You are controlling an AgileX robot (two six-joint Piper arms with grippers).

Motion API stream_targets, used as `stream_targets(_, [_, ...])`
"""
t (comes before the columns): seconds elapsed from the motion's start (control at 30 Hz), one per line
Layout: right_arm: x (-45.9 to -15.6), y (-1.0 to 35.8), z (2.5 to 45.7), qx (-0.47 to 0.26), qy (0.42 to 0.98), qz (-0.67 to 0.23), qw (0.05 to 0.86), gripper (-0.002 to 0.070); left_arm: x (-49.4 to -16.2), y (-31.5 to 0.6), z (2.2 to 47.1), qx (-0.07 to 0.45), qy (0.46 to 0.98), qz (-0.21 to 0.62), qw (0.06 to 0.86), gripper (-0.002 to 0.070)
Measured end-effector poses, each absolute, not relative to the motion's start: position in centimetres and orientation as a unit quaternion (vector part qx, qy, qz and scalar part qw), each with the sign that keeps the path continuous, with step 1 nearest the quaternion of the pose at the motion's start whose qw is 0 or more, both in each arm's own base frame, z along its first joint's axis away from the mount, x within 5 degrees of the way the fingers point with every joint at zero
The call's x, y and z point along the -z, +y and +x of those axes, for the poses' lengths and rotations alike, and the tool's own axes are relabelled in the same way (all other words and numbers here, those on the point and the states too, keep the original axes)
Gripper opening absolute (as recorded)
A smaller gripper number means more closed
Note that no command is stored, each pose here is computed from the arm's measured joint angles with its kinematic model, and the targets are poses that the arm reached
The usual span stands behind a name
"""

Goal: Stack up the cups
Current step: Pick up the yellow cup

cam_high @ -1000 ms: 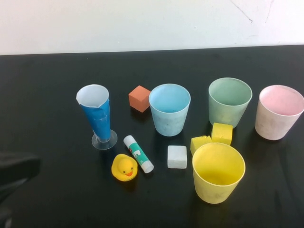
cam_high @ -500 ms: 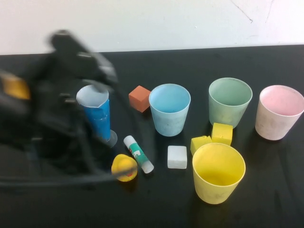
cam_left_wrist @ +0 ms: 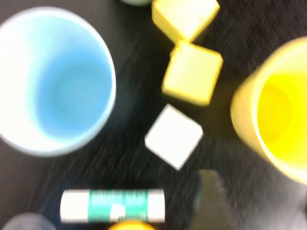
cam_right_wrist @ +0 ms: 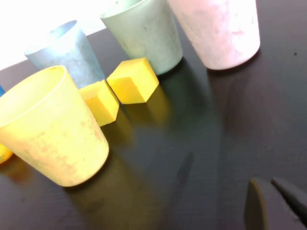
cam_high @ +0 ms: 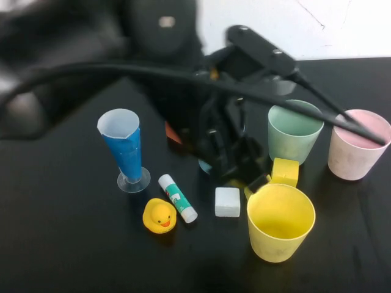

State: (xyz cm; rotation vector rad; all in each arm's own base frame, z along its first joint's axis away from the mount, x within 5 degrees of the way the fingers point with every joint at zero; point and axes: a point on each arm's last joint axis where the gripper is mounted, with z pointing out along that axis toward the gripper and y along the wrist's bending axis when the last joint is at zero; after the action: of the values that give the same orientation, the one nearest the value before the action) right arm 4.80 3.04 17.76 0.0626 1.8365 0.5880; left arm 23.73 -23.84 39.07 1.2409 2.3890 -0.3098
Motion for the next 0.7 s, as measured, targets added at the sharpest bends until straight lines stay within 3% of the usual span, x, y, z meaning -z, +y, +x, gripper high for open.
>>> stream_targets(0.07, [-17.8,3.0,4.8,-0.25,0.782,0.025,0.57,-0.0003,-38.4,-24.9,24.8,0.11,0.863,0.446,0.208,0.0429])
stream_targets(0.13, [-17.8,3.0,4.8,-0.249,0.782,0.024,0.571,-0.0003,-37.7,-25.6,25.6,0.109,0.865,0.446,0.202,0.0451])
stream_targets(0.47, [-17.8,3.1,4.8,-0.246,0.782,0.019,0.572,-0.0003,-32.3,-28.3,28.0,0.104,0.879,0.446,0.132,0.0444])
stream_targets(0.53, [-17.8,3.1,4.8,-0.246,0.782,0.019,0.572,-0.0003,-31.8,-28.5,28.2,0.105,0.88,0.446,0.125,0.0372])
stream_targets(0.63, [-17.8,3.1,4.8,-0.246,0.782,0.018,0.573,-0.0003,-31.3,-28.7,28.3,0.105,0.881,0.446,0.119,0.0156])
stream_targets(0.7, [-17.8,3.1,4.8,-0.244,0.782,0.016,0.573,-0.0003,-31.3,-28.8,28.3,0.108,0.88,0.446,0.119,0.008])
